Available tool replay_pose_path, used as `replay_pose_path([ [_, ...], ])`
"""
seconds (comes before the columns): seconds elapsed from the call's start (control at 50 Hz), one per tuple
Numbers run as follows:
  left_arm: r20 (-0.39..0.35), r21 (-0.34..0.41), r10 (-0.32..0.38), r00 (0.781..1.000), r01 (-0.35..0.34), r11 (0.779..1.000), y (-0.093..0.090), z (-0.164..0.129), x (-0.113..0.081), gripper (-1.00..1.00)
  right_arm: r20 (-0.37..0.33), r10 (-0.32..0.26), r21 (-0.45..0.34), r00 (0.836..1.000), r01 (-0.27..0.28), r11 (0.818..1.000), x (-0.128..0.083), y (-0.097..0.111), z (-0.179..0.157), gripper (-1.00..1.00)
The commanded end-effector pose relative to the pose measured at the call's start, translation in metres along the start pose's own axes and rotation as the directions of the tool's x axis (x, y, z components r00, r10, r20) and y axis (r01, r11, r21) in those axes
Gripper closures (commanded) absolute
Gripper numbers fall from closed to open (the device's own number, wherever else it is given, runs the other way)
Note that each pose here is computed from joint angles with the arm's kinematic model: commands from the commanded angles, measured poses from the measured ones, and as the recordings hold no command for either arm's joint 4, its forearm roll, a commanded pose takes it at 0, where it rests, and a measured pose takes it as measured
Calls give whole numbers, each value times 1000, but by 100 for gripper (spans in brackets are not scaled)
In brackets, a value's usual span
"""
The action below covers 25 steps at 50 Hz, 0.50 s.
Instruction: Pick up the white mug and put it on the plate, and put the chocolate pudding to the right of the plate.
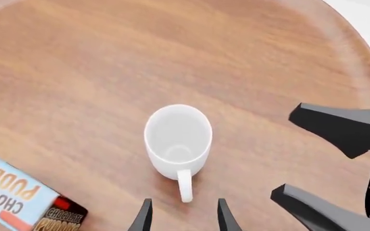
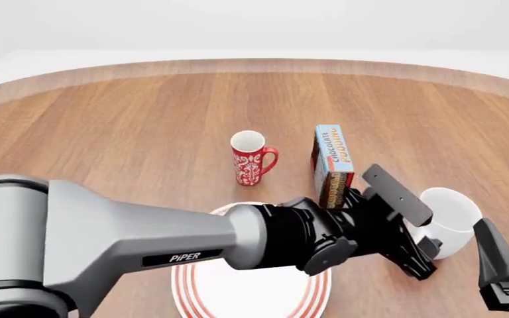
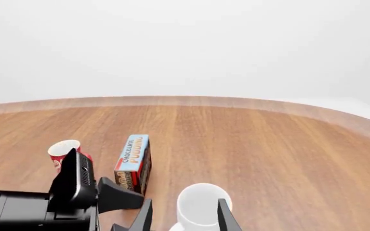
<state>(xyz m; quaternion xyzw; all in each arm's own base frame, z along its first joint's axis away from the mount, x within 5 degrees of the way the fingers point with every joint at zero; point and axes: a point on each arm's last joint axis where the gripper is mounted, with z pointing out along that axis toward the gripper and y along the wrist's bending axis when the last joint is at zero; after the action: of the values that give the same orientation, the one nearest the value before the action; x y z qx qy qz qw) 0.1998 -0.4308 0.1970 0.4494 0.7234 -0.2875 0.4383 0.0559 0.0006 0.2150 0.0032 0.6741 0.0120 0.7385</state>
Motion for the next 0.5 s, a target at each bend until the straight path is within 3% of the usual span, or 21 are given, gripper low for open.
replay_pose_path([
  [0.02, -32, 1, 7, 999, -7, 1000, -1, 11, 4, -100, 0, 1, 0, 1000, -1, 1000, 0, 0, 0, -100],
  [0.5, -83, -10, 15, 996, -16, 1000, 6, 33, 6, -100, 0, 3, -1, 1000, -3, 1000, 0, 0, 0, -100],
])
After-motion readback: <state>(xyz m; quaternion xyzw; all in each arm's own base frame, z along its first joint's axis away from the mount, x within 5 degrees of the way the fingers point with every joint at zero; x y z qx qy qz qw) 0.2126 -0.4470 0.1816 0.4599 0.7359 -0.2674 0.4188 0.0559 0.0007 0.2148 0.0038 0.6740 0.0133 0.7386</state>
